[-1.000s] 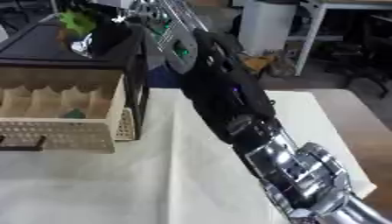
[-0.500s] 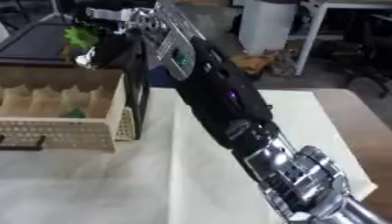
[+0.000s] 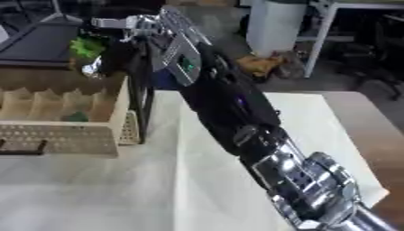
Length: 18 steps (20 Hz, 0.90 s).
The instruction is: Pick up objects from table and place into drawer.
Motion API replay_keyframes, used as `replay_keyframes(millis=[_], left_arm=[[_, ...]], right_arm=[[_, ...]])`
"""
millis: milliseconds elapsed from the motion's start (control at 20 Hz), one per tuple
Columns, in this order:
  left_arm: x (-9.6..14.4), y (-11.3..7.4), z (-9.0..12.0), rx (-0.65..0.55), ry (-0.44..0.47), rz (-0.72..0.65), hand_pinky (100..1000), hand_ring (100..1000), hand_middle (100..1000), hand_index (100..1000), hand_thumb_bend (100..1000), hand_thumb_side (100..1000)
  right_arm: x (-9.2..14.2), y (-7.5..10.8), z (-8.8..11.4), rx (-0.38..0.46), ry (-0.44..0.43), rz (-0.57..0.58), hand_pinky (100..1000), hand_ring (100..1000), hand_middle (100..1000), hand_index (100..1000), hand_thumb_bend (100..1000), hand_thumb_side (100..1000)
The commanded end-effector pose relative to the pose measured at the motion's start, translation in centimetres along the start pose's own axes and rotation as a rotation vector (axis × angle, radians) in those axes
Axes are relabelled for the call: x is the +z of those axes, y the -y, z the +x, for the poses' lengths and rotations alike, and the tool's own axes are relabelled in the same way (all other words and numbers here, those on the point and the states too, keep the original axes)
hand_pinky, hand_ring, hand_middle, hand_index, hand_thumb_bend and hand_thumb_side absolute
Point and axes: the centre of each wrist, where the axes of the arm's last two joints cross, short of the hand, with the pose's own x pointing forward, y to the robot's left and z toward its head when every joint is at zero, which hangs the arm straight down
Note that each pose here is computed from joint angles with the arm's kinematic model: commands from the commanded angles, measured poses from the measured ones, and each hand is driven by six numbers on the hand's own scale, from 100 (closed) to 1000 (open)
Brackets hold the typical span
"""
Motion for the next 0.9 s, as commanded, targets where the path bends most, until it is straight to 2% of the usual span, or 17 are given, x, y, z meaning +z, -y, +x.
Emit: replay_keyframes(millis=[50,200,250,450,700,900], left_arm=[[-0.47,-0.06,0.55,-0.008,0.022,-0.010,561,547,623,785,100,1000],[-0.51,-0.05,0.57,-0.007,0.022,-0.010,561,547,623,785,100,1000],[-0.53,-0.04,0.57,-0.007,0.023,-0.010,561,547,623,785,100,1000],[-0.54,-0.06,0.58,-0.007,0.023,-0.008,561,547,622,784,100,1000],[-0.57,-0.05,0.59,-0.007,0.023,-0.007,560,547,621,783,100,1000],[-0.58,-0.02,0.59,-0.006,0.023,-0.008,560,547,622,784,100,1000]], right_arm=[[0.61,1.28,0.16,0.028,0.005,-0.007,501,657,597,740,335,451],[1.07,1.65,0.10,0.037,0.010,0.000,541,703,627,773,403,445],[1.16,1.70,0.05,0.040,0.009,0.004,553,719,643,792,459,443],[1.34,1.74,-0.14,0.043,0.003,0.020,569,738,663,816,522,437],[1.36,1.83,-0.20,0.050,0.014,0.046,623,787,734,884,668,413],[1.48,2.09,-0.20,0.049,0.026,0.061,641,799,745,905,690,415]])
